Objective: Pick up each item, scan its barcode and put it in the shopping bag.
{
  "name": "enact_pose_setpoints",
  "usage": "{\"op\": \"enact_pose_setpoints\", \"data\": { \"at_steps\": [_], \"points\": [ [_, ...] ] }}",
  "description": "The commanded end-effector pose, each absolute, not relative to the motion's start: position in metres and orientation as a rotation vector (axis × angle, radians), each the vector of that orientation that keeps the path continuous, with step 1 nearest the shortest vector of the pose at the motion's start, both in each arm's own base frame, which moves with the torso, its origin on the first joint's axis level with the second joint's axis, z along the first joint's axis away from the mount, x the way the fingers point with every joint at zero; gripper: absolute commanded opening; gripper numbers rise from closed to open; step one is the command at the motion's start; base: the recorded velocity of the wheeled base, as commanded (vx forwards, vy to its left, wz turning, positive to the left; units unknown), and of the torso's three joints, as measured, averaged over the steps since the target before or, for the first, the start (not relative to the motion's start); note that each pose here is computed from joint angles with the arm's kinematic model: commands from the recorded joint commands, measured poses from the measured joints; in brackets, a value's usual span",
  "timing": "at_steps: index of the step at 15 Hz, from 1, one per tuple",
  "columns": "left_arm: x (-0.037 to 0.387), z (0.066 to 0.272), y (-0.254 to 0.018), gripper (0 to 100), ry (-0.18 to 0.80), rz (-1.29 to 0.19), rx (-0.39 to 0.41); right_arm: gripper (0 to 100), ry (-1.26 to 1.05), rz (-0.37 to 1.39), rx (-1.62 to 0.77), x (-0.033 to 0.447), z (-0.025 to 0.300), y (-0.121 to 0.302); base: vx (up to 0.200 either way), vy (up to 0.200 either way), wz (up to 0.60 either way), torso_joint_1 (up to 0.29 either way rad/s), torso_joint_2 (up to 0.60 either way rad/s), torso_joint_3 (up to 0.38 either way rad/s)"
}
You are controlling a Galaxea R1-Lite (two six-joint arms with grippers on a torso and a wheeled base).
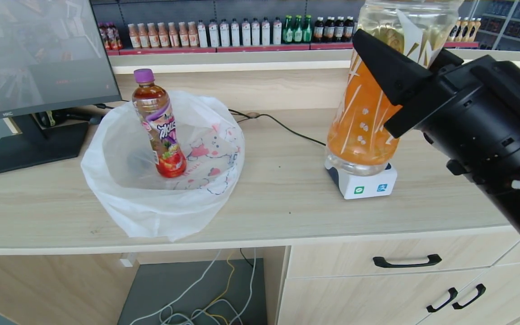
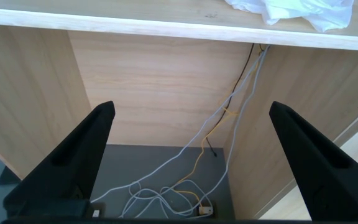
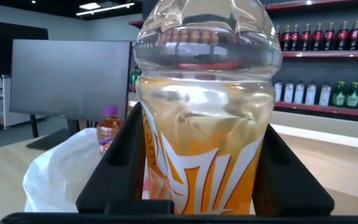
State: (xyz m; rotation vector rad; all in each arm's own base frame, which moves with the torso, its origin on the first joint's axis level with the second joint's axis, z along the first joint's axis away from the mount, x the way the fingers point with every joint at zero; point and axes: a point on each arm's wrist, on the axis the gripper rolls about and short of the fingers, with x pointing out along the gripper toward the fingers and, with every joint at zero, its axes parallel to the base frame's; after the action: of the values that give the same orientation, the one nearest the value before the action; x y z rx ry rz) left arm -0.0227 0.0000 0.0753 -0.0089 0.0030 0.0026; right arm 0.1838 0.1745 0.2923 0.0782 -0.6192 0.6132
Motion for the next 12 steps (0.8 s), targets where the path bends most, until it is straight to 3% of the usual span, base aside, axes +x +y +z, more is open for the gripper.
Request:
{"op": "enact_pose_setpoints", "data": {
  "at_steps": [1,5,11,12],
  "points": [
    [-0.023,0.075,0.0,100,0.003,0.003,-0.009,0,-0.543,0.618,0.057,0.195,0.27,0.184,0.0,0.0,0.0,0.0,0.0,0.0],
    [-0.023,0.075,0.0,100,0.003,0.003,-0.006,0,-0.449,0.617,0.064,0.19,0.243,0.175,0.0,0.0,0.0,0.0,0.0,0.0],
    [-0.023,0.075,0.0,100,0.003,0.003,-0.012,0,-0.434,0.523,0.071,0.2,0.239,0.149,0.0,0.0,0.0,0.0,0.0,0.0],
    [-0.023,0.075,0.0,100,0.003,0.003,-0.012,0,-0.426,0.492,0.057,0.205,0.237,0.143,0.0,0.2,0.0,-0.002,0.0,-0.002]
  ]
}}
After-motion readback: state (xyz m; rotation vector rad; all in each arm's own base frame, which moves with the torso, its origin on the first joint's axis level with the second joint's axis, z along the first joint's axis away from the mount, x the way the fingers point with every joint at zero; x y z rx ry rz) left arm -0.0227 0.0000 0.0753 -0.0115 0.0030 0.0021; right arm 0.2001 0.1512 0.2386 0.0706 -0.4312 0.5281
